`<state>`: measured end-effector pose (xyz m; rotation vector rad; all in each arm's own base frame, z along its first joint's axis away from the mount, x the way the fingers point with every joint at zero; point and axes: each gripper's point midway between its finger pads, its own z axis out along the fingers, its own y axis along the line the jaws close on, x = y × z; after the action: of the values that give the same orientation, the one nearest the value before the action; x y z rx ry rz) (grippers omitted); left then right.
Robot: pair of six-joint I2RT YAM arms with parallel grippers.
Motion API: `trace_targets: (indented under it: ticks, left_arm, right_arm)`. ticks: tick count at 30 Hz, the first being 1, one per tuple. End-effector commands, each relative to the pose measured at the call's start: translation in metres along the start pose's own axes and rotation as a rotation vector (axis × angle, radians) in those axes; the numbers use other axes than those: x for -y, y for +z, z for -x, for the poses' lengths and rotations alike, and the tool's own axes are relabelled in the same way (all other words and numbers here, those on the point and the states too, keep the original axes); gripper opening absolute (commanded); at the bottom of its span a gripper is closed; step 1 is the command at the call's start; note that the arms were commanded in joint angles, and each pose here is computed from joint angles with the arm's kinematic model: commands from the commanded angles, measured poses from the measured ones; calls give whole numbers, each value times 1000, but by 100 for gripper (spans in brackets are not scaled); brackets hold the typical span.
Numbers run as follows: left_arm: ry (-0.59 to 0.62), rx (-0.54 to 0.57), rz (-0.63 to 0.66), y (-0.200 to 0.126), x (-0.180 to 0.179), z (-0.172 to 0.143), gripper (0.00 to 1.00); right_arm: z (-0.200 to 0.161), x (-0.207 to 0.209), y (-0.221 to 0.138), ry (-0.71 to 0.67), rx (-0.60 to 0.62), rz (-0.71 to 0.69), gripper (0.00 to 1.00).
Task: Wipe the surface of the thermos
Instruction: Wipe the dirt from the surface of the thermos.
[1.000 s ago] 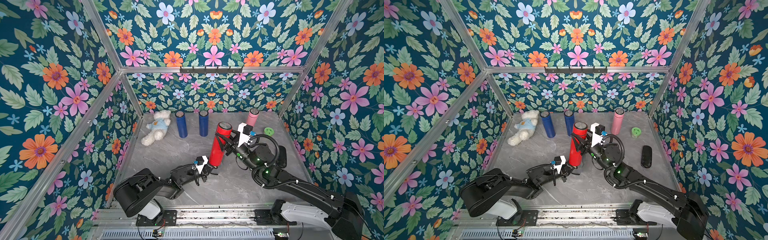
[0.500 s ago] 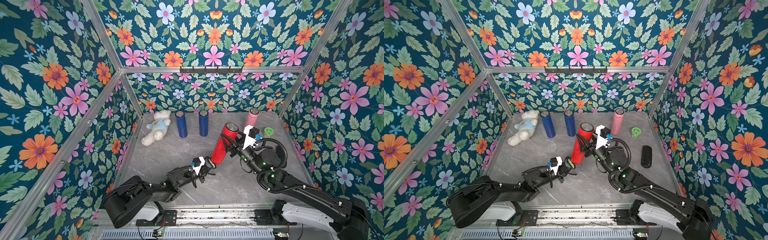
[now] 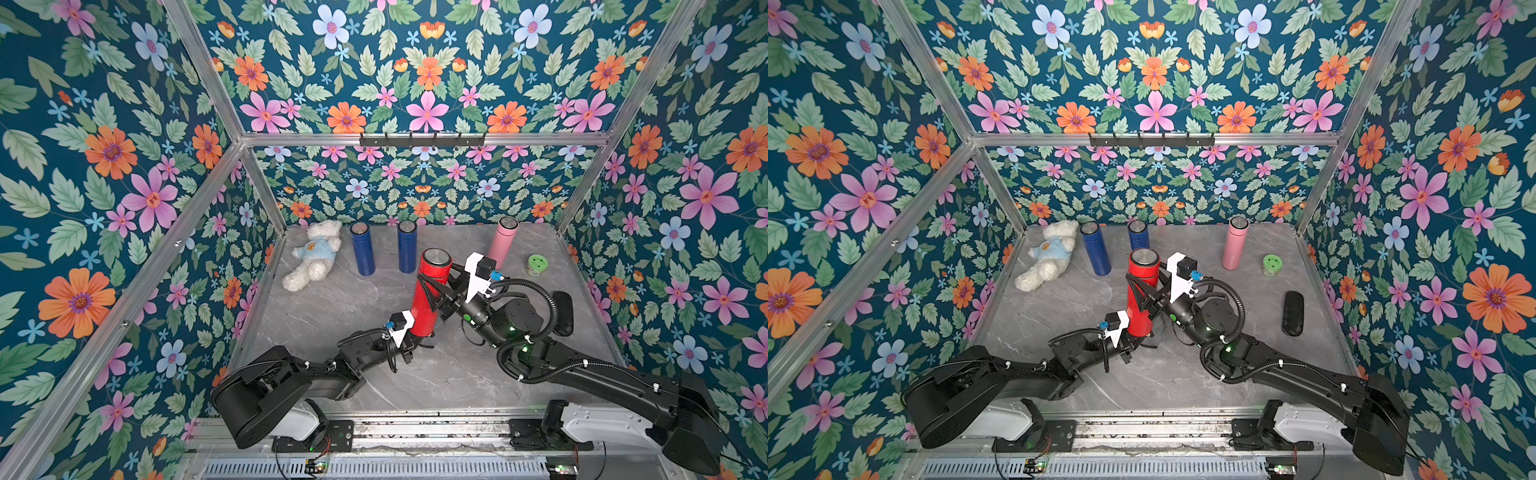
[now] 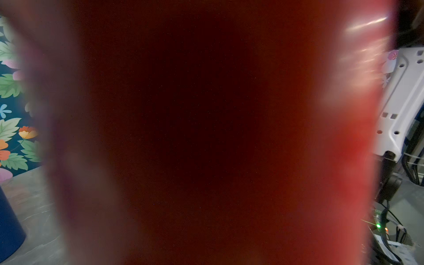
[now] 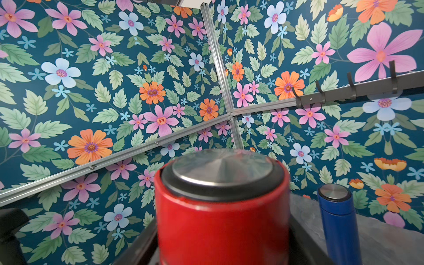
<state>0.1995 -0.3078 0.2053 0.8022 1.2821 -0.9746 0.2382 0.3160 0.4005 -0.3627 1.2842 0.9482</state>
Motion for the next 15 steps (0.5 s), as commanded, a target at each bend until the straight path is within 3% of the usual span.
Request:
trace_targets:
  ticks: [1, 8, 15]
  left_arm:
    - [79, 288, -10, -10, 7, 75, 0]
    - [90, 282, 4, -21, 9, 80, 0]
    - [108, 281, 22, -25, 7, 85, 0]
  right_arm:
    - [-42, 6, -4, -29, -159, -30, 0]
    - [-45, 45, -29, -238, -209, -217, 0]
    - [-41, 54, -39, -304, -219, -261, 0]
